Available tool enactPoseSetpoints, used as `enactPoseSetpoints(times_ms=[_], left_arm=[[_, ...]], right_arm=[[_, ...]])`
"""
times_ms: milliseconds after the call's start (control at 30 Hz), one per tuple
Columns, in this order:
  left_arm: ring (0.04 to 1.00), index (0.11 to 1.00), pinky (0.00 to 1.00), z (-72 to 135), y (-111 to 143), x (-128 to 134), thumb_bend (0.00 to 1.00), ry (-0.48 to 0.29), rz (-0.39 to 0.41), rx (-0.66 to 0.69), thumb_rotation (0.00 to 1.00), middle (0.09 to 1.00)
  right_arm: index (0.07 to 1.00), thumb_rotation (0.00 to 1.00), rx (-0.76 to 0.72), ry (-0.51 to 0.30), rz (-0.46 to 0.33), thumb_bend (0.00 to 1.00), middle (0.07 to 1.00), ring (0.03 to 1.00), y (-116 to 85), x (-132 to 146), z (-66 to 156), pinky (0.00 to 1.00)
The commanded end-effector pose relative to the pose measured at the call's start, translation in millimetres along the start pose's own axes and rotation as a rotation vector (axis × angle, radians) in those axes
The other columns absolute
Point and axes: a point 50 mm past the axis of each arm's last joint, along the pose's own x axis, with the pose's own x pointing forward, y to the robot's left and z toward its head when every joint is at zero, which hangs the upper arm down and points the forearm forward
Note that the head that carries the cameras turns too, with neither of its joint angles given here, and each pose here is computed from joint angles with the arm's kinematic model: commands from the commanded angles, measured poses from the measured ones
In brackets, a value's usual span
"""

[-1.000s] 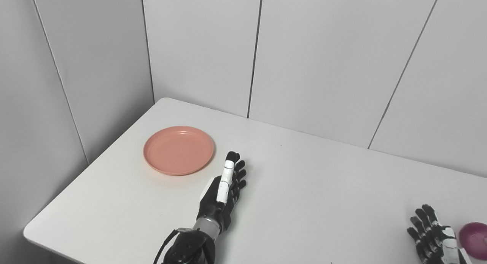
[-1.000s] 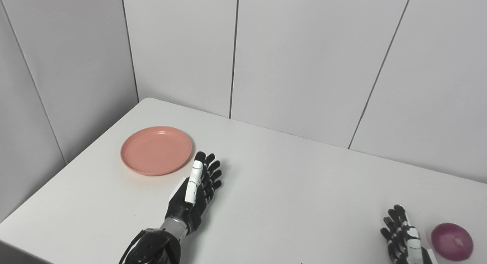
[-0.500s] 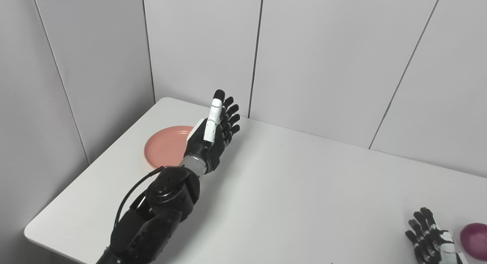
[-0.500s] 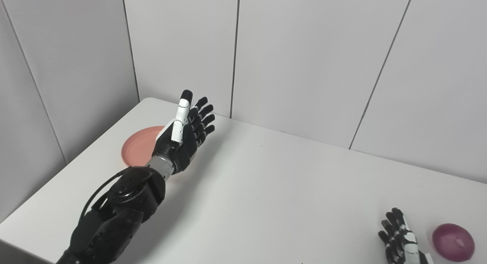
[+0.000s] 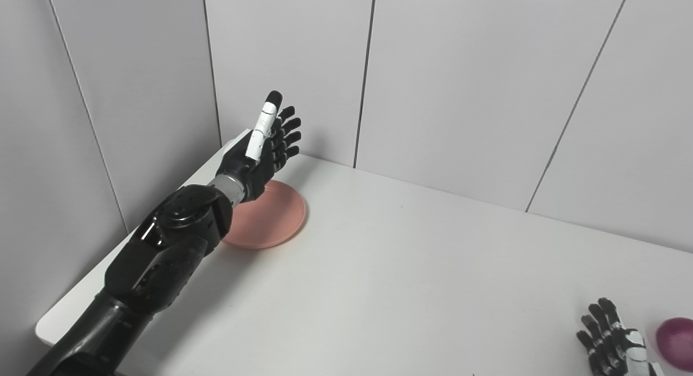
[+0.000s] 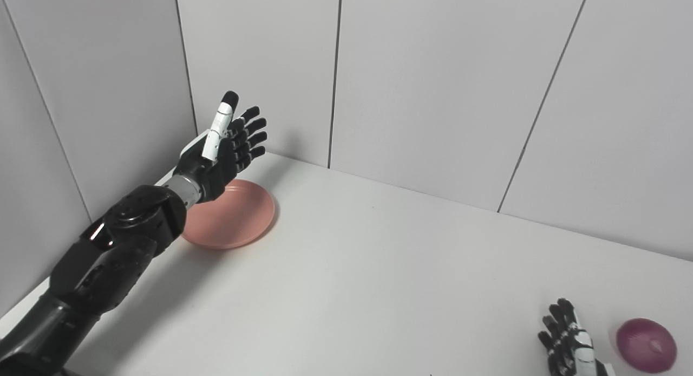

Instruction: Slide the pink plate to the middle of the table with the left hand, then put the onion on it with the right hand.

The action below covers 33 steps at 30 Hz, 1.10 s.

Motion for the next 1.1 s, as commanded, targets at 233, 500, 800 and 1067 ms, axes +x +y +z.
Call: enactPoseSetpoints(times_ms=[233,500,800,1067], left_arm=[[1.0,1.0,1.0,39,57,17,0.86,-0.029,-0.048,0.025,1.0,1.0],[1.0,1.0,1.0,22,99,38,0.86,-0.019,0.027,-0.058,1.0,1.0],[1.0,1.0,1.0,-7,128,49,0.9,-0.031,0.095,-0.127,1.0,1.0],[1.0,1.0,1.0,-38,147,50,0.95,-0.026,0.148,-0.172,0.98,1.0]], right_arm=[[1.0,1.0,0.032,0.042,0.003,0.73,1.0,1.0,3,-7,-12,1.0],[1.0,1.0,0.027,0.049,0.0,0.73,1.0,1.0,1,-9,-13,1.0],[1.0,1.0,0.024,0.051,0.002,0.75,1.0,1.0,-3,-11,-13,1.0],[1.0,1.0,0.016,0.062,-0.009,0.77,1.0,1.0,-8,-16,-11,1.0]])
